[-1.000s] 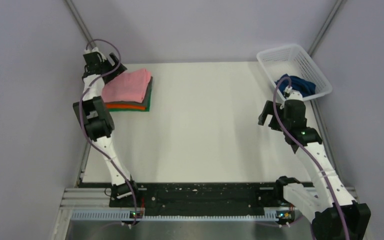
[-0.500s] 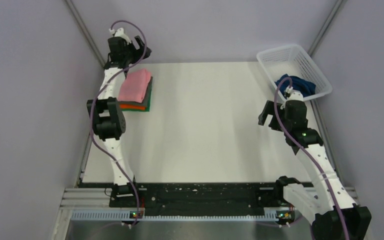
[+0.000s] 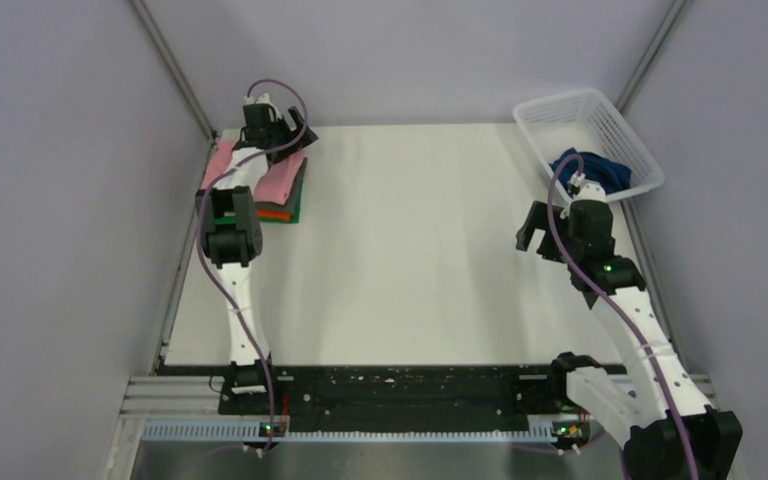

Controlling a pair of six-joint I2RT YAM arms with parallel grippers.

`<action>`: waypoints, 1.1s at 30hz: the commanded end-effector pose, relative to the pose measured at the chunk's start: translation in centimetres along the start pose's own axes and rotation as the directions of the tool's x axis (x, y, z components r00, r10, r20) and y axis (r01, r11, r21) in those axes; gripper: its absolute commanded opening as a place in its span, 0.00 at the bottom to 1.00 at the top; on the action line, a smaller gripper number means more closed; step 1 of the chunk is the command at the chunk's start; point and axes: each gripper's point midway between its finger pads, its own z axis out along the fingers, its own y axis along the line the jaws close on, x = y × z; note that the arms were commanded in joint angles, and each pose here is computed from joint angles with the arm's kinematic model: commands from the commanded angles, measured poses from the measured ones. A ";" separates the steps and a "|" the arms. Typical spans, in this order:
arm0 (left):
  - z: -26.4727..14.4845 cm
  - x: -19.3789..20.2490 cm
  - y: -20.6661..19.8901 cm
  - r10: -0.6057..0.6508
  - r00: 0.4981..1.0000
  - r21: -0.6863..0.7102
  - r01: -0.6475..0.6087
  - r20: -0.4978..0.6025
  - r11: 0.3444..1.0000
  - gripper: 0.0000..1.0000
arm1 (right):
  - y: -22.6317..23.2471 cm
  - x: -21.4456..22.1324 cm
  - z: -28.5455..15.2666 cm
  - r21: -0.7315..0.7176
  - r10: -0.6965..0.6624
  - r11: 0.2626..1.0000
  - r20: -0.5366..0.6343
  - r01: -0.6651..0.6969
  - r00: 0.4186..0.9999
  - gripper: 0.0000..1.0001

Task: Fold and stack the t-shirts
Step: Smooth out wrinkles on the folded tshirt

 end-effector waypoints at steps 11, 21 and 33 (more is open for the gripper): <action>-5.3 -4.3 -5.3 0.112 0.990 -0.037 -0.110 0.080 0.993 0.99 | 0.2 -1.0 -0.4 -0.017 -0.009 1.000 0.037 0.010 0.999 0.99; -15.3 -3.7 -8.4 0.165 0.983 0.010 -0.167 0.079 0.986 0.99 | 0.7 -0.8 -0.5 -0.045 -0.006 0.999 0.035 0.008 0.999 0.99; -16.9 3.9 -4.8 0.090 0.994 -0.023 -0.089 0.061 0.996 0.99 | 1.2 -0.5 -0.8 -0.082 -0.009 0.997 0.033 0.011 0.999 0.99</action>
